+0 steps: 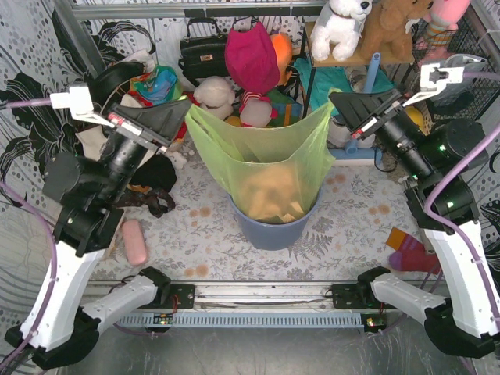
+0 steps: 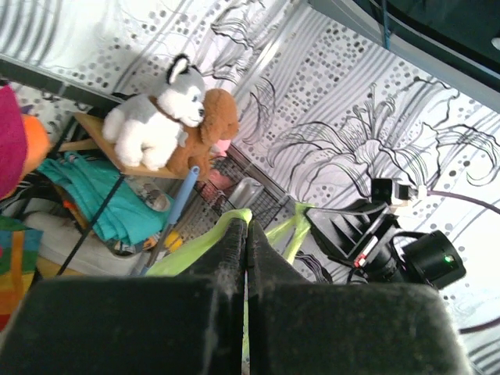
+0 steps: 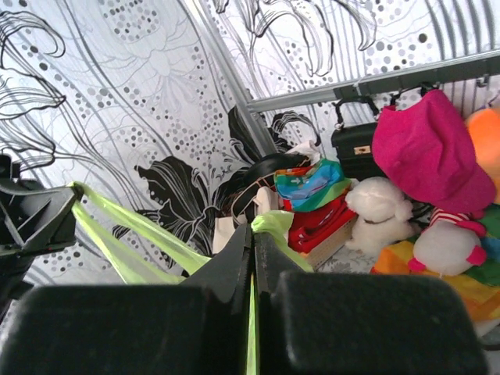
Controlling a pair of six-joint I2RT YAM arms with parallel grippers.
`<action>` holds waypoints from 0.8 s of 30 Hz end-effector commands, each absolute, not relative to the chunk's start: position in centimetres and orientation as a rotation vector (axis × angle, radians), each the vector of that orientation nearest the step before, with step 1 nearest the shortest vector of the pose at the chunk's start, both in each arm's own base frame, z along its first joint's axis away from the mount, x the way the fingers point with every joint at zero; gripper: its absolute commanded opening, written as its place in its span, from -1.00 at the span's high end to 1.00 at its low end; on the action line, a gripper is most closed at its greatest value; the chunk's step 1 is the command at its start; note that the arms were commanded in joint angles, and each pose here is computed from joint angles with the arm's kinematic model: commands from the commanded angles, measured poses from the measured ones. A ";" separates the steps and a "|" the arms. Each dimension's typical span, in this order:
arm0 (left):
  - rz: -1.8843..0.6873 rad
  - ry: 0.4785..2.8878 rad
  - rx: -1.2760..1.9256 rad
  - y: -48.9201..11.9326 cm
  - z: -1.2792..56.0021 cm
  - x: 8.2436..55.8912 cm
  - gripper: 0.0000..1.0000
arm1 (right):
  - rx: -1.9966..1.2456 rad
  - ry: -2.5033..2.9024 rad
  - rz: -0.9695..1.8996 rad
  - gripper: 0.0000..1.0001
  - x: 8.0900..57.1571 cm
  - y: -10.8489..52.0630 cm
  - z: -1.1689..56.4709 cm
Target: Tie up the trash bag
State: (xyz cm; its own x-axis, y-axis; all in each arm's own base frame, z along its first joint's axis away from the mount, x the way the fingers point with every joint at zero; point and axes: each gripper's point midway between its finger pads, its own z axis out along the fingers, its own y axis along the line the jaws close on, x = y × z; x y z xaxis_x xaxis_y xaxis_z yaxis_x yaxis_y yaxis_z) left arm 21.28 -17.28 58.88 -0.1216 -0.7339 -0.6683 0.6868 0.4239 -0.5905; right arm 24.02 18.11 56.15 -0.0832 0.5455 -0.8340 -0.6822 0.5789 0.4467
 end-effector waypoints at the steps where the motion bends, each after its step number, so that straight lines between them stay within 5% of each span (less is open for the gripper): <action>1: -1.086 1.135 -0.220 -13.4 58.4 21.6 1.00 | -0.079 1.260 0.935 1.00 23.0 15.8 56.5; 10: -1.122 1.153 -0.185 -14.5 57.2 21.6 1.00 | -0.067 1.303 0.956 1.00 22.6 15.9 53.6; 13: -1.220 1.135 -0.009 -17.2 58.5 20.4 0.78 | -0.136 1.303 1.024 1.00 22.1 17.3 53.4; 22: -1.286 1.283 0.180 -20.7 55.6 20.1 0.18 | -0.295 1.325 1.167 0.27 20.0 19.9 52.8; 24: -1.266 1.321 0.192 -20.7 54.6 20.1 0.08 | -0.306 1.341 1.171 -0.02 19.9 20.0 52.4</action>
State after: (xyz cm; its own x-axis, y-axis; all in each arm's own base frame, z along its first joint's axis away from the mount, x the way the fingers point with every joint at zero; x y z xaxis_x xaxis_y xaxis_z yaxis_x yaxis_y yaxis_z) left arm 22.30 -20.82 53.88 -0.2718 -0.6187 -0.7371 0.7023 0.3961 -0.5915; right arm 21.61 19.26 51.71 -0.1920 0.4890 -0.8509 -0.7256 0.5130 0.4586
